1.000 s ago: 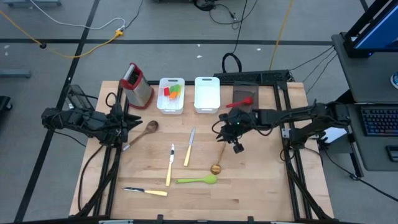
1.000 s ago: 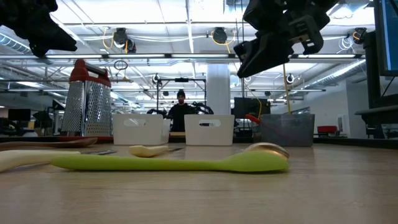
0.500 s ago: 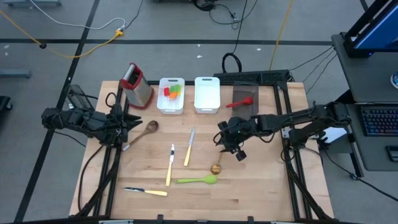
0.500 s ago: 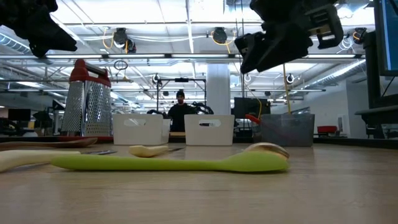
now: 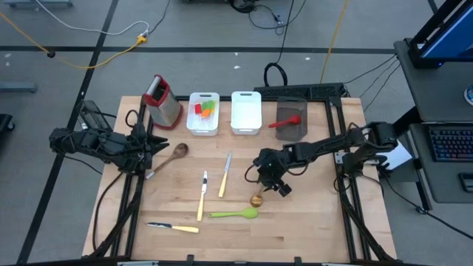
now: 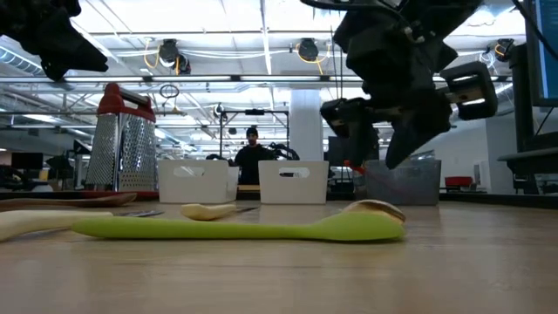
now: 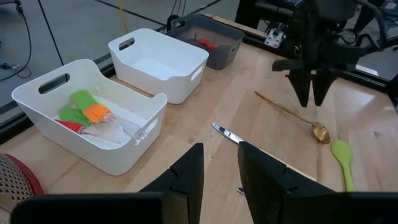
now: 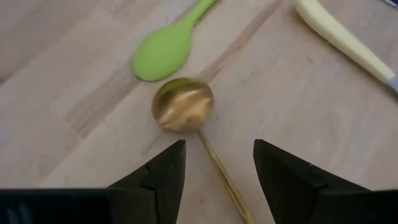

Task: Pick & Place Kitchen Items
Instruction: Put the yellow serving spoon into the black bin

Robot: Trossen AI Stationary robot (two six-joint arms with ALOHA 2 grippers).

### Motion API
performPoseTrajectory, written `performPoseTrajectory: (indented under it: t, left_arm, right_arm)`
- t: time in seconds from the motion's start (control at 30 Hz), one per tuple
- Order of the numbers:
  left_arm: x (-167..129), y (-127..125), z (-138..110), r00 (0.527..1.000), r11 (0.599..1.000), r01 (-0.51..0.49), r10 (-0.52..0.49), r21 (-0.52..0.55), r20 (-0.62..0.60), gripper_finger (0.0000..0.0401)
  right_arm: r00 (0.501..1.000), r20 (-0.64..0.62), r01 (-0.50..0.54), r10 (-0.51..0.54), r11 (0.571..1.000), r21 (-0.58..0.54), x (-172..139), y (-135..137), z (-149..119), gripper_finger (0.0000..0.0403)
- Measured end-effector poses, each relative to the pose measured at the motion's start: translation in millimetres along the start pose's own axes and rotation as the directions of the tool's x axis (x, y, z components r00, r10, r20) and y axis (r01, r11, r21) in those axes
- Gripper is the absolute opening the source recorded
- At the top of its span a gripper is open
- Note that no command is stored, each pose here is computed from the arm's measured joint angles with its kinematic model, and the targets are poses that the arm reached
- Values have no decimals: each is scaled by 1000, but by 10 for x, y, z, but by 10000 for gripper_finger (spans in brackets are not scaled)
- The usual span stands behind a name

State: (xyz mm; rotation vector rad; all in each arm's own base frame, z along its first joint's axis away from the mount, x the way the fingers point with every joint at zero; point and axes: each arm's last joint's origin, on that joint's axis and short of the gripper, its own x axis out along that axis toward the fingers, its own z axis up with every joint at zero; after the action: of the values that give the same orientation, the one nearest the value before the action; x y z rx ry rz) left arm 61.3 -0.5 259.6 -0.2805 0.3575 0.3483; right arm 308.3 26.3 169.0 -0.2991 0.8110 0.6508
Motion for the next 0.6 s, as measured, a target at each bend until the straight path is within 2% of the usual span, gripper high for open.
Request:
performPoseTrajectory:
  t: [0.17,0.37,0.6]
  left_arm:
    - [0,0,1,1000,1000,0,0,0,1,102]
    - [0,0,0,1000,1000,-1,1,1,0,102]
    - [0,0,0,1000,1000,-1,1,1,0,102]
  right_arm:
    - [999,-1,-51,51,998,-33,74,0,-39,181]
    - [998,-30,-64,62,995,-76,117,1,-81,180]
    - [998,-67,-27,19,992,-123,156,-25,-115,178]
